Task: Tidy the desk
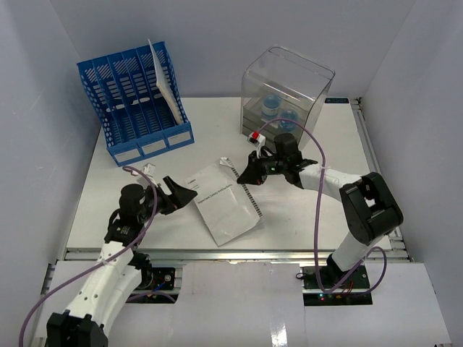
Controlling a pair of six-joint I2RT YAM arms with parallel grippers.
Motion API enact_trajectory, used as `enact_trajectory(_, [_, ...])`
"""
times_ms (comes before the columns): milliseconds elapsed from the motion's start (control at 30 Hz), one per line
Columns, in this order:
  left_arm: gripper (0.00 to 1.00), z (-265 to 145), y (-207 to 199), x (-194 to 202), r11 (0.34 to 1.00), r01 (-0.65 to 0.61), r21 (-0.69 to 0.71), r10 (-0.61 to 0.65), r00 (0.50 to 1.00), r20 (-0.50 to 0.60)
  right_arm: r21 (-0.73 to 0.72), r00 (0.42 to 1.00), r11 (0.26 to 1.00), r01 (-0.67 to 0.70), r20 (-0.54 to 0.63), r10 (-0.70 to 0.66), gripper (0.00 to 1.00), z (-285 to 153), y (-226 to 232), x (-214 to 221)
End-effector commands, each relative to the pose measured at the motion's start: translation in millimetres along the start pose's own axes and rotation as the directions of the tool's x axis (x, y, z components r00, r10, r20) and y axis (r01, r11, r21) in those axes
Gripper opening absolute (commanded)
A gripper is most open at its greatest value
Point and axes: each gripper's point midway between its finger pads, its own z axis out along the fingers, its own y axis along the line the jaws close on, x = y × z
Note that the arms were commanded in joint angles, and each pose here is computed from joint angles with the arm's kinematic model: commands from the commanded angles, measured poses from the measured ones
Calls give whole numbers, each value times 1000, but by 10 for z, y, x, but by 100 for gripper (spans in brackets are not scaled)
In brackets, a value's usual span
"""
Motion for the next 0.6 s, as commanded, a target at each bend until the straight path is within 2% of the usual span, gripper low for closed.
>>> enact_trajectory(0, [98,168,-191,-10,975,-86,205,81,996,33,-154,976,966,209,99,-196,8,-237,436,-301])
enact_trajectory(300, [98,214,-239,78,933,-158,323,134,986,95,-209,967,954,216,178,-180,8,-429,663,-577])
enact_trajectory(433, [97,154,-489,60,876,-201,438,154,978,141,-260,977,953,159,178,-114,8,-407,712,-575])
enact_trajectory(567, [91,172,-697,182,815,-202,543,186,979,85,-293,978,945,148,185,-96,8,-391,748,-608])
